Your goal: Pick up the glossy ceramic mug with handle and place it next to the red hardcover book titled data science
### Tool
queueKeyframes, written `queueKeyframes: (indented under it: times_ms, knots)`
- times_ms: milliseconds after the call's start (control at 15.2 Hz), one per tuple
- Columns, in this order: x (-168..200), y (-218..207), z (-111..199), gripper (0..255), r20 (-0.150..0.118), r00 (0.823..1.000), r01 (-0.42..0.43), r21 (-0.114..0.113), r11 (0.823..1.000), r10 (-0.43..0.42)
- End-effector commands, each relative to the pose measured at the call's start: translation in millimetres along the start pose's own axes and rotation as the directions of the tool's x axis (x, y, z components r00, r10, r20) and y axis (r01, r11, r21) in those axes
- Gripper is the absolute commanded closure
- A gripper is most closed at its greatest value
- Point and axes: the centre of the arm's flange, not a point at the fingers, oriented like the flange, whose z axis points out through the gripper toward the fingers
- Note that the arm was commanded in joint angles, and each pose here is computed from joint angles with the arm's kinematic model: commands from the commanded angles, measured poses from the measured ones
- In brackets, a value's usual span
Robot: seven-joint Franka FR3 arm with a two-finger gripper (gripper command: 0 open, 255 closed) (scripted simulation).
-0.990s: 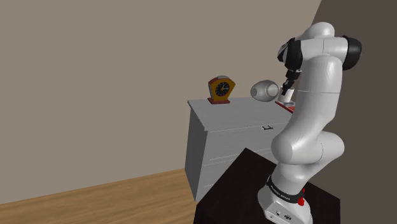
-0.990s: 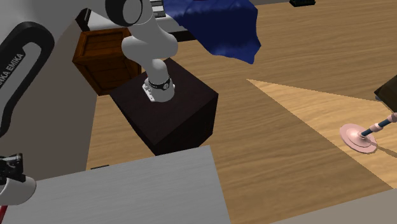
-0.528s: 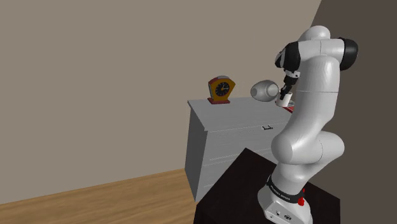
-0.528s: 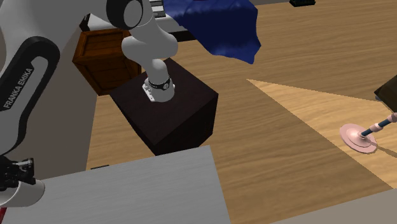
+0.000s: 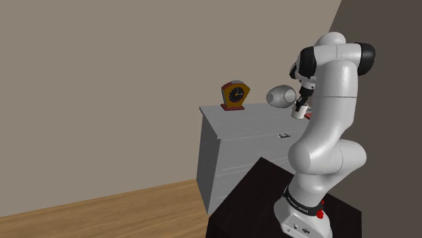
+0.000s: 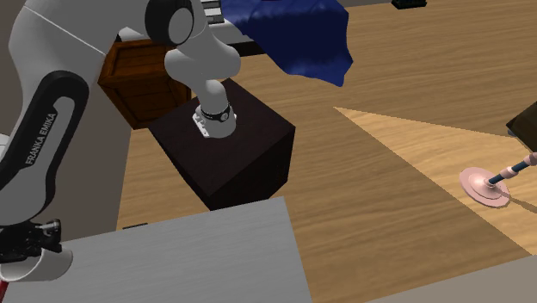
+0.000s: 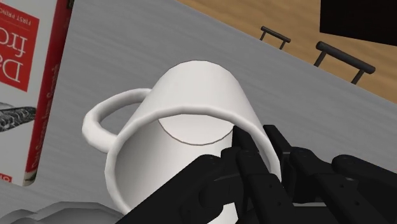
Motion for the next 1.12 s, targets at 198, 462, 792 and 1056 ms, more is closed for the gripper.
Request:
queueKeyframes:
  times_ms: [198, 462, 792, 1056]
  knots:
    - [0, -1, 20, 255, 0.000, 1.000, 0.000, -0.001, 1.000, 0.000]
    - [0, -1, 20, 255, 0.000, 1.000, 0.000, -0.001, 1.000, 0.000]
    - [0, -1, 20, 0, 0.000, 1.000, 0.000, -0.001, 1.000, 0.000]
    - [0, -1, 7, 0, 0.000, 1.000, 0.000, -0.001, 1.000, 0.000]
